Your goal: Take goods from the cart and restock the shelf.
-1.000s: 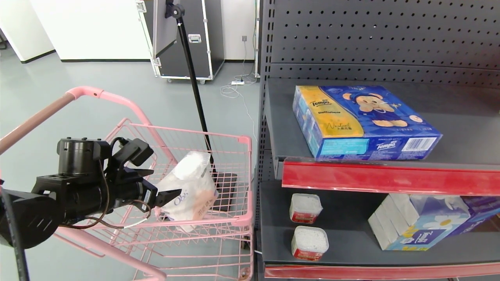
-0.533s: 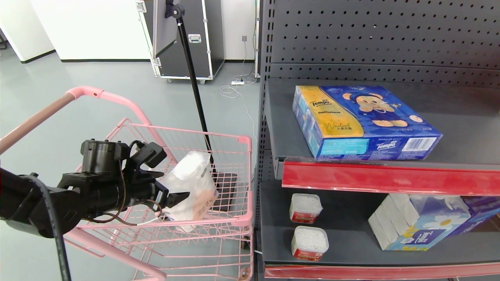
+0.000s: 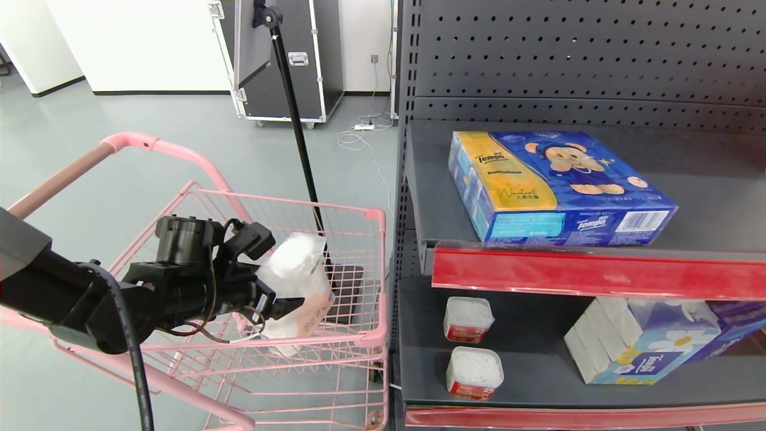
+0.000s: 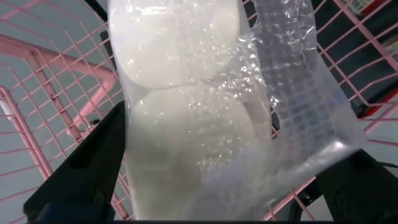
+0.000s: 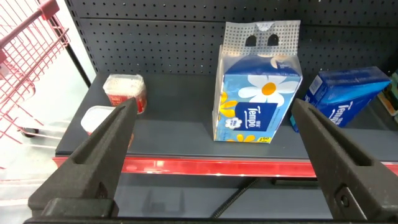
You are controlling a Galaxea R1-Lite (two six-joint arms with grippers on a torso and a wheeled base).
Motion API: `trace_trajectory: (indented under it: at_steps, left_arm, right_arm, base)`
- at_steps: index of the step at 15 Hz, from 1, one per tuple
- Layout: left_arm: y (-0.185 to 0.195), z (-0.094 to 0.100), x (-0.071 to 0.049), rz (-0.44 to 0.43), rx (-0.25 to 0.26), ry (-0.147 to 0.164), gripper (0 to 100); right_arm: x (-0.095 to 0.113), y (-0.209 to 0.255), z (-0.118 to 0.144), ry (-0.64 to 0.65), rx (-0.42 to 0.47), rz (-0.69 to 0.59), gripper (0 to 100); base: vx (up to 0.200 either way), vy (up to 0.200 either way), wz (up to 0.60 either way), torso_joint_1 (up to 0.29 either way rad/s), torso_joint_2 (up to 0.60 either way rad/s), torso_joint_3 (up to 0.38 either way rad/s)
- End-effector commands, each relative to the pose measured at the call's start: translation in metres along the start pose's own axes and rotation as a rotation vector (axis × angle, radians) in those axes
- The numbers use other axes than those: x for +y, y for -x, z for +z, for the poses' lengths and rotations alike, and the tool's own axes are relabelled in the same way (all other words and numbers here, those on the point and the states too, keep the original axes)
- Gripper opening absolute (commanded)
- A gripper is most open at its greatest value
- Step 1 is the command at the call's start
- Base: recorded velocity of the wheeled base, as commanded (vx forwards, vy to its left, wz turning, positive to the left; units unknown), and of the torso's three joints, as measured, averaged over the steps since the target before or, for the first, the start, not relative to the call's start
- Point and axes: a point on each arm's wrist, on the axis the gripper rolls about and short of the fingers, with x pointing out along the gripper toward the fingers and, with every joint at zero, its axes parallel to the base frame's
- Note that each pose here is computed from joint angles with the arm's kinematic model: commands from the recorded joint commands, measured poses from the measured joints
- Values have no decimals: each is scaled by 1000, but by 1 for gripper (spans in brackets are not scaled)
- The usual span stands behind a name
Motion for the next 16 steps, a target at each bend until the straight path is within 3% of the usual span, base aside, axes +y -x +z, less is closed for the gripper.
trace_trajectory:
  at_steps: [1, 9, 10, 16]
  left_arm:
    - [-4, -3, -1, -8, 15, -5, 100]
    - [-22, 0, 0, 8, 30, -17, 100]
    - [-23, -2, -1, 6, 36, -16, 0]
    - [-25, -9, -4, -7, 68, -10, 0]
  right_arm:
    - [0, 0, 0, 0, 1, -2, 100]
    - [0, 0, 0, 0, 0, -1, 100]
    - [0, 0, 0, 0, 0, 1, 100]
    - [0, 0, 0, 0, 1, -1, 100]
  base:
    - [0, 0, 0, 0, 0, 0]
    - [0, 0, 0, 0, 0, 0]
    - [0, 0, 0, 0, 0, 0]
    - [0, 0, 0, 0, 0, 0]
